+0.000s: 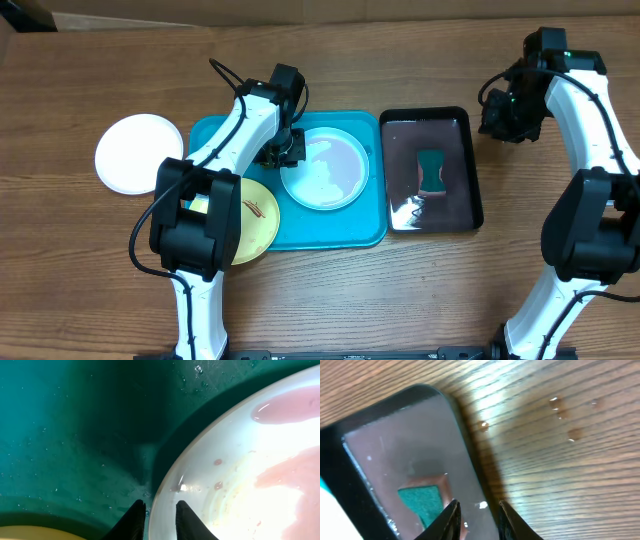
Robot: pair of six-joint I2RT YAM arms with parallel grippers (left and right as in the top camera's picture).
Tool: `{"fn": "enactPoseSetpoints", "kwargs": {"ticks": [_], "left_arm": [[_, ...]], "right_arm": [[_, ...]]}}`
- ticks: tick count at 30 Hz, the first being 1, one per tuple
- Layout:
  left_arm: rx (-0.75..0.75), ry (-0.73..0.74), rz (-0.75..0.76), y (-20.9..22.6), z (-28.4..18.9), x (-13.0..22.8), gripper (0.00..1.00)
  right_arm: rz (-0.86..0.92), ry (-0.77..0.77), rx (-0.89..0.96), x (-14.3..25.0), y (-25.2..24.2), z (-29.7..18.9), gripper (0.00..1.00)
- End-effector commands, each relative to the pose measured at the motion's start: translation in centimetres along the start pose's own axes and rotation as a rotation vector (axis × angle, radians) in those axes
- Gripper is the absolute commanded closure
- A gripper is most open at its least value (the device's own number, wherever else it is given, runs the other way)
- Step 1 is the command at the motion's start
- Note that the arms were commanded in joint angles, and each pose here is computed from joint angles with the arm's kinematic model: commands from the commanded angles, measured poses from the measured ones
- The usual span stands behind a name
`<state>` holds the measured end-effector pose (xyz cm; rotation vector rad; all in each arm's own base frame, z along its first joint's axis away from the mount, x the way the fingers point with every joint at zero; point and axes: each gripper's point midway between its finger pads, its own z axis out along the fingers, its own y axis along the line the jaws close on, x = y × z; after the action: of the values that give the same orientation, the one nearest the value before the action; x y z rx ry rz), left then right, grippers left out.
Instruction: Clean dirty plates on tray and stack at the side
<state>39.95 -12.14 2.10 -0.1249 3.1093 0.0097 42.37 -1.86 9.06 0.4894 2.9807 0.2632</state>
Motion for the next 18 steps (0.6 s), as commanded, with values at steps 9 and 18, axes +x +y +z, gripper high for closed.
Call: {"fn": "enactPoseSetpoints", "kwargs": {"ticks": [9, 18], "left_arm": [[-0.014, 0.049, 0.027, 0.3, 3.1, 1.8, 0.85], [-0.008, 0.036, 0.044, 1.1, 0.9, 0.3, 0.96]], "right_arm": [[0.008, -0.056, 0.132, -1.0, -2.7, -1.2, 0.62], [0.041, -0.077, 0.225, -1.5, -5.1, -1.6, 0.41]]}}
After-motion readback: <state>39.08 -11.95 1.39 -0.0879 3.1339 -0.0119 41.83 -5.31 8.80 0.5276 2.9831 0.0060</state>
